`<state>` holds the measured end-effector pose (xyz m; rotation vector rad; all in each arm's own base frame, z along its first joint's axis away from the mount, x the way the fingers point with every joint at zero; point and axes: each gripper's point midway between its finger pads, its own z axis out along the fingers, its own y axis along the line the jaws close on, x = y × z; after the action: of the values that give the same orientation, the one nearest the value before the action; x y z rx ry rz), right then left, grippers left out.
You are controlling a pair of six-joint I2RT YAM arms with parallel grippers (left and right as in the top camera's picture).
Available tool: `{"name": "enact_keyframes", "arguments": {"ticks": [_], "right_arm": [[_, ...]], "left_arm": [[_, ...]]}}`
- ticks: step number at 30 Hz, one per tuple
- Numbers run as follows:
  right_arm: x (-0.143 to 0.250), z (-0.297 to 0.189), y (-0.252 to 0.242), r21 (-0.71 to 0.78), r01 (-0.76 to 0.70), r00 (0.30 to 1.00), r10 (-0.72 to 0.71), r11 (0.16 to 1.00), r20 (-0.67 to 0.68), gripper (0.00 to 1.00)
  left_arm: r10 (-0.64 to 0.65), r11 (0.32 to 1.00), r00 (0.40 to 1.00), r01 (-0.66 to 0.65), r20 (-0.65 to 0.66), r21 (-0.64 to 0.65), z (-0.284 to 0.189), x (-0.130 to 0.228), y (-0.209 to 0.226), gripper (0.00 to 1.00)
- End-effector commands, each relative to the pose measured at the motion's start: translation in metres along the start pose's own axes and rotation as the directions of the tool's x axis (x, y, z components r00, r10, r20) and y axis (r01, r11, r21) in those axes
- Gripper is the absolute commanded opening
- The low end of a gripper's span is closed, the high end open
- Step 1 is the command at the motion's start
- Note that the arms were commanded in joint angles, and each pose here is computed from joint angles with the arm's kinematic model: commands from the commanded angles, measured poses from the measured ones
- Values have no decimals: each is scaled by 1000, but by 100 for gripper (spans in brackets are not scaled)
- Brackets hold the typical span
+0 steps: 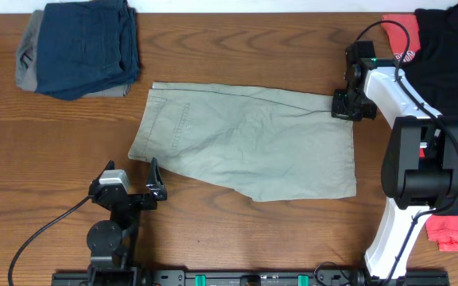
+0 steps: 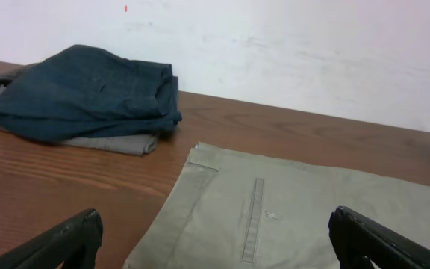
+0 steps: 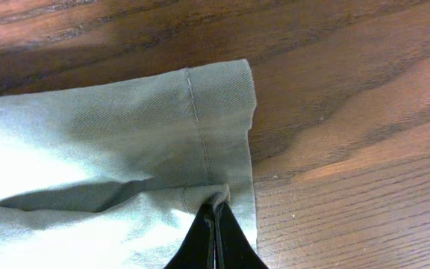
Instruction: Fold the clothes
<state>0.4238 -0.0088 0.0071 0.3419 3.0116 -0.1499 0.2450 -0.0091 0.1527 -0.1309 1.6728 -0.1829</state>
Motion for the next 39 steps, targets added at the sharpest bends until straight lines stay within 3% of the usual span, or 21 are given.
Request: {"name": "enact_keyframes", "arguments": {"ticks": [1, 19, 39], "right_arm": [[-5, -11, -3, -4, -9, 999, 10, 1000, 33, 1], [-36, -122, -10, -71, -34, 950, 55, 997, 309, 1], [-70, -129, -9, -76, -54, 896, 82, 996, 436, 1]], "left_arm": [[5, 1000, 999, -5, -48, 1, 1, 15, 1, 98], [5, 1000, 999, -5, -48, 1, 1, 15, 1, 98], [5, 1000, 999, -5, -48, 1, 1, 15, 1, 98]]}}
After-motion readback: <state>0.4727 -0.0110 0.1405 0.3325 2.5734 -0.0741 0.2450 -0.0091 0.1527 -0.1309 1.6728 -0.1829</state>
